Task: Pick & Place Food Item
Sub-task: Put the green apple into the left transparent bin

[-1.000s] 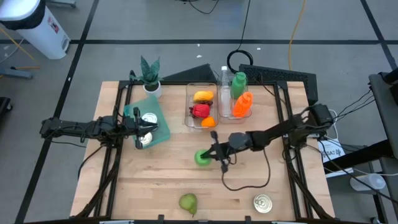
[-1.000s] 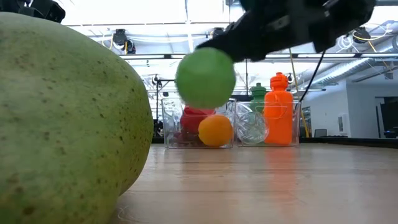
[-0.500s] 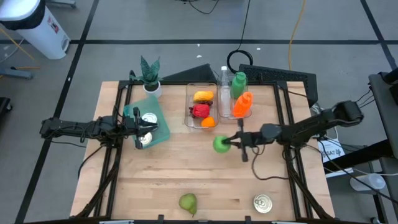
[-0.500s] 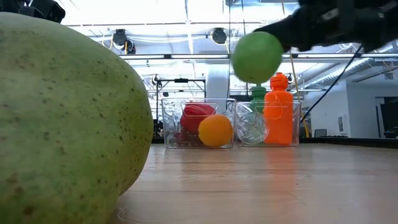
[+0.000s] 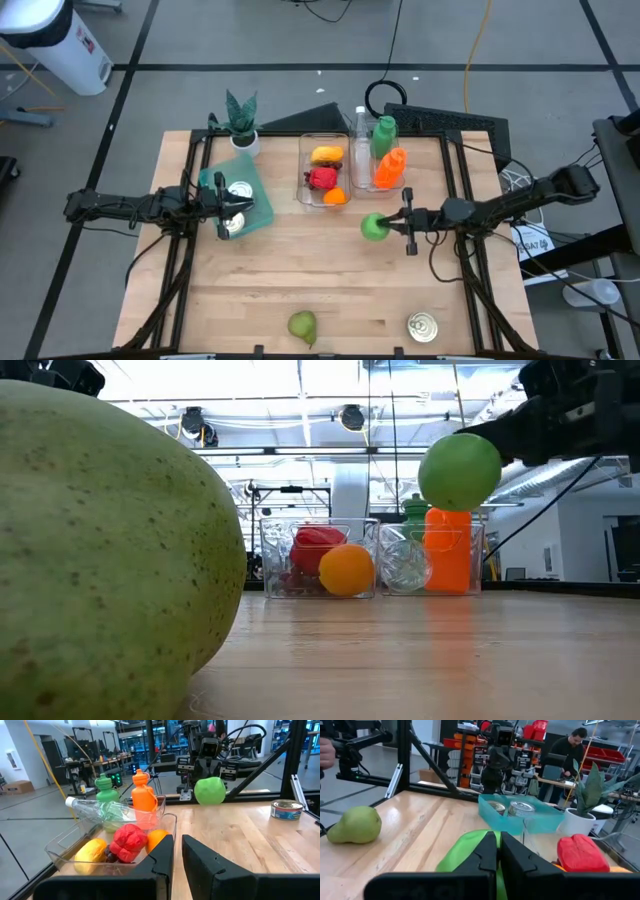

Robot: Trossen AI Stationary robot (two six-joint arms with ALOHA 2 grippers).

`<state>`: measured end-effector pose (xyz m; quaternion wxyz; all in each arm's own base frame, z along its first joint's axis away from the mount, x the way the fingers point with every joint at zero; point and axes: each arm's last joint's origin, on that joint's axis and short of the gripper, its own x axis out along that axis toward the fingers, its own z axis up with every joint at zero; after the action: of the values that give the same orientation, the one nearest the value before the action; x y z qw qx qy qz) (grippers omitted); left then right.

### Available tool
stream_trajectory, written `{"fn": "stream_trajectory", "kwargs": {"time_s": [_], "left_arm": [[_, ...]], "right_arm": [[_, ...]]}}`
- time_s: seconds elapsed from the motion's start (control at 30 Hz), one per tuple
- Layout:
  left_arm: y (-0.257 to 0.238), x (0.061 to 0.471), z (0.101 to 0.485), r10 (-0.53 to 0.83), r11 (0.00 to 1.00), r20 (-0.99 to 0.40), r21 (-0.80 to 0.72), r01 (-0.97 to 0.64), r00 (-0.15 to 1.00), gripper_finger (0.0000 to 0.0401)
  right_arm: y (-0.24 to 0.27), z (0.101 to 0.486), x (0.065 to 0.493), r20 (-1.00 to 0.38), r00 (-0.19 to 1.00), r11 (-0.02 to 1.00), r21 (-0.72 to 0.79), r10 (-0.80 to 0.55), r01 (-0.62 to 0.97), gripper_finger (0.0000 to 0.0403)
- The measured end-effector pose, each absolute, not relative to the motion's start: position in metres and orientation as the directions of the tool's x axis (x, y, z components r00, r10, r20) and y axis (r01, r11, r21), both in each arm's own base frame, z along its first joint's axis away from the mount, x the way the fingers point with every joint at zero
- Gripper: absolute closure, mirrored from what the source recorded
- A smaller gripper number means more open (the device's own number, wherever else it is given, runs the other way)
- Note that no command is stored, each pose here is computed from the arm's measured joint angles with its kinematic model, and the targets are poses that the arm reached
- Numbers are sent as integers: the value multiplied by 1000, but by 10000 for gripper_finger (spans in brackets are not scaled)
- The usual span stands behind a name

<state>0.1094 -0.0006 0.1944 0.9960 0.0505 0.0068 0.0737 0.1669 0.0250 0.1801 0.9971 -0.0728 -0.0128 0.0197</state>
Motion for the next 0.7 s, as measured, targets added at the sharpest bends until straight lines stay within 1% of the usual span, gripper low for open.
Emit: {"fn": "stream_trajectory", "kwargs": {"time_s": [0.27,0.4,0.5,0.7], "left_arm": [[-1,109,194,148,984,-6,102,-146,989,352],[-1,109,194,149,984,-5,101,-148,989,352],[-1,109,194,149,984,-5,103,-148,989,352],[-1,109,194,150,981,-6,127,-148,989,352]], "right_arm": [[24,177,163,22,999,990,-134,40,-37,401],[25,180,169,16,999,991,-126,41,-38,401],[28,189,180,10,999,990,-132,47,-45,401],[34,213,218,-51,998,978,-202,42,-51,401]]}}
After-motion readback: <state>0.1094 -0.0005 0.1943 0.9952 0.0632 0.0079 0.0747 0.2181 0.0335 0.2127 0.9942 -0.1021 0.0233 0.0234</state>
